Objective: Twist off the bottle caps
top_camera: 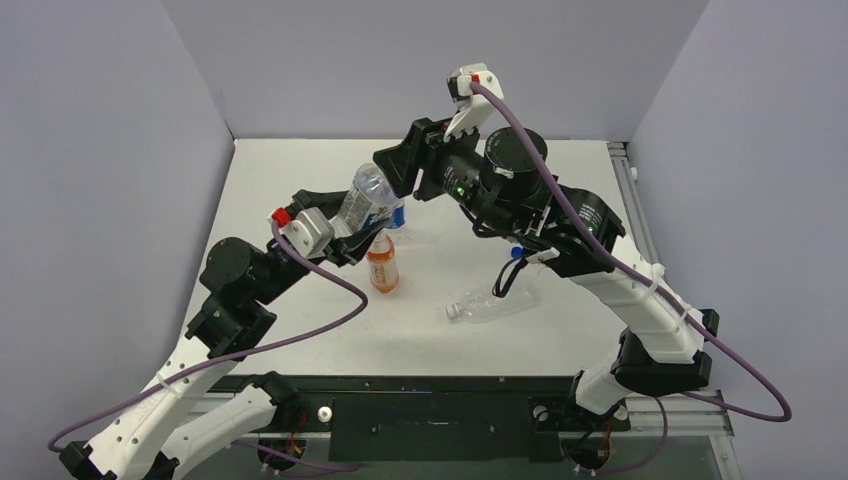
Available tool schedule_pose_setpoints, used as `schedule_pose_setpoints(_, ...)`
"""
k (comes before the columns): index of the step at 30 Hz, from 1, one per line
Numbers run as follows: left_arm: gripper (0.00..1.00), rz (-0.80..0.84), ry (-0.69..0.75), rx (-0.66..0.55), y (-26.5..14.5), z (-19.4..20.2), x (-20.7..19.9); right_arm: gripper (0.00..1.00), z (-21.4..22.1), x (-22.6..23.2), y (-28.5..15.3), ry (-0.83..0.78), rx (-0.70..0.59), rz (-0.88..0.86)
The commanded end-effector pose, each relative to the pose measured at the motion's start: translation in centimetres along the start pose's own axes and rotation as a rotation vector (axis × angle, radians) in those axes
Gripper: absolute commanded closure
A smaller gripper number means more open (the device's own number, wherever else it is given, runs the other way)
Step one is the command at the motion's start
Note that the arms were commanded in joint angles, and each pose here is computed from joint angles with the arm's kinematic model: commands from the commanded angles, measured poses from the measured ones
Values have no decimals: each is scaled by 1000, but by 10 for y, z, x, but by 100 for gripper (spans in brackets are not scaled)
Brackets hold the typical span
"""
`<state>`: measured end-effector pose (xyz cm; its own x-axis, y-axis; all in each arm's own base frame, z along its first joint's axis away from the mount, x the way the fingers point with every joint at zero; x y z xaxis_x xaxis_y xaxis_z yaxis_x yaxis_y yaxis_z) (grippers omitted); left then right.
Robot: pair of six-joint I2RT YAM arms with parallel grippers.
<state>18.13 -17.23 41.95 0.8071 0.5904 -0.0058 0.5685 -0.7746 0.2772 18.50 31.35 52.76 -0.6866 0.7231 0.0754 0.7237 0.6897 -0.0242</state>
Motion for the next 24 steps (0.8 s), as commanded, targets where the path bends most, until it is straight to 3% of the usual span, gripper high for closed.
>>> schedule_pose_setpoints(1,100,-16,26,-58,0,-11,2,59,-16,0,-7,41,-54,-3)
schedule_pose_setpoints(3,100,-17,26,-59,0,-12,2,58,-16,1,-5,49,-51,-18)
schedule_pose_setpoints(7,100,-16,26,-62,0,-12,2,48,-13,2,-1,61,-34,-41)
schedule_pose_setpoints(10,100,-17,25,-62,1,-12,2,47,-11,2,1,67,-27,-44)
schedule_pose_setpoints(24,100,-15,21,-78,3,-18,2,68,-7,1,10,93,1,-79)
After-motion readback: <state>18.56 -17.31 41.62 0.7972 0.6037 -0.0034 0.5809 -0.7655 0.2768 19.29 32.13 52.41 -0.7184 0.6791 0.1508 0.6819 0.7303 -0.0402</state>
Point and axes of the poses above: each gripper's point midway between its finger pads, its own y axis out along the fingers, its own x axis along the line the jaws close on, z = x × y, the point moved 6 cm from there along -y, back along the fingers, and after that the axes turned 15 degrees about -y, right-handed, at the moved point
